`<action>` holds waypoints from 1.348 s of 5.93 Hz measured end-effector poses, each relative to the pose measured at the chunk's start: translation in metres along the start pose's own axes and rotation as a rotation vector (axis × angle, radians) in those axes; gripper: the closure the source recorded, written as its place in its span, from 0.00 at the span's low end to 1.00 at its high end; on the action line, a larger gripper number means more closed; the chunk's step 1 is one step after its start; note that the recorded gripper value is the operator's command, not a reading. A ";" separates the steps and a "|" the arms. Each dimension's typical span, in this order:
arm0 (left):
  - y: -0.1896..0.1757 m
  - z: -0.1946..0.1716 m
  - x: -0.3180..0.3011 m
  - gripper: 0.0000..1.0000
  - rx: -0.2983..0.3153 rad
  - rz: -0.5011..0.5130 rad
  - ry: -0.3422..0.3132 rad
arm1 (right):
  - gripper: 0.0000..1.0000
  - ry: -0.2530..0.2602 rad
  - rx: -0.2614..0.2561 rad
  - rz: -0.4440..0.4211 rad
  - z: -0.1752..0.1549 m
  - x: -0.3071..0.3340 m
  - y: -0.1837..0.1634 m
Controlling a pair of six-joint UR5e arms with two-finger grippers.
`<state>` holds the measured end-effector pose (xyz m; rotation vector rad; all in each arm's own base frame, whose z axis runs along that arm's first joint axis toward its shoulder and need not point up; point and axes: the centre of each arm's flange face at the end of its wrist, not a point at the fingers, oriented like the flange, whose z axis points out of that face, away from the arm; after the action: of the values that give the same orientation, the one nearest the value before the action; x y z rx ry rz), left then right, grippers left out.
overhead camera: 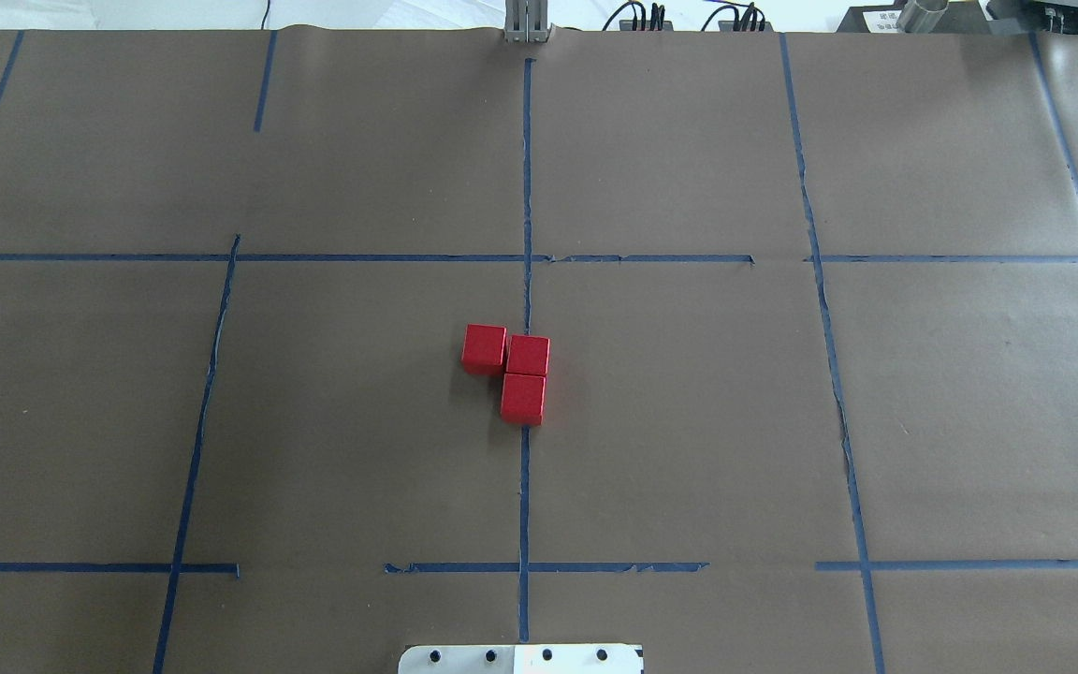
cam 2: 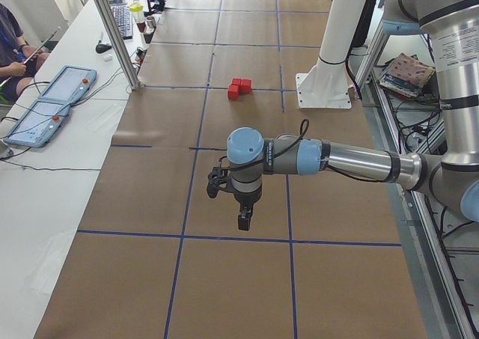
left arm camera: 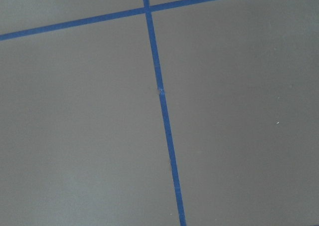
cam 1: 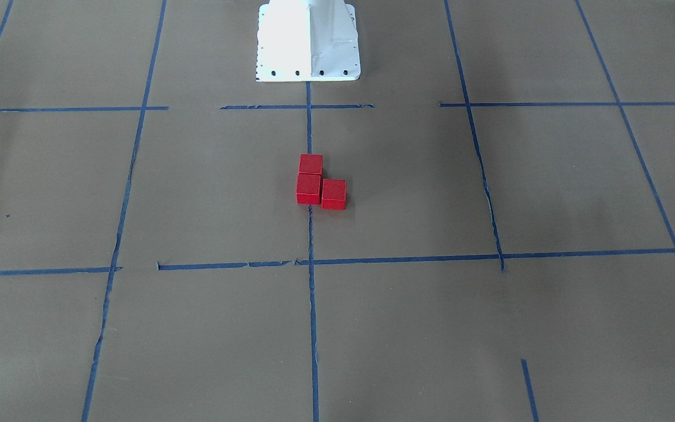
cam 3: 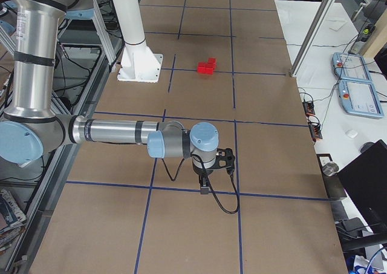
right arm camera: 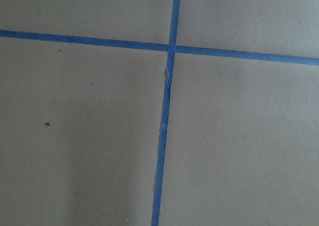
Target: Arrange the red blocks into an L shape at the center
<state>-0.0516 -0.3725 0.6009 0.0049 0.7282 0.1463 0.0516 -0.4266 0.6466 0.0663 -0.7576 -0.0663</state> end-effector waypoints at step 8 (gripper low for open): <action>-0.009 0.003 0.000 0.00 0.024 0.021 0.032 | 0.00 -0.003 -0.007 -0.009 0.004 0.003 0.004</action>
<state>-0.0482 -0.3813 0.6022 0.0327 0.7615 0.1582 0.0510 -0.4235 0.6522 0.0633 -0.7596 -0.0778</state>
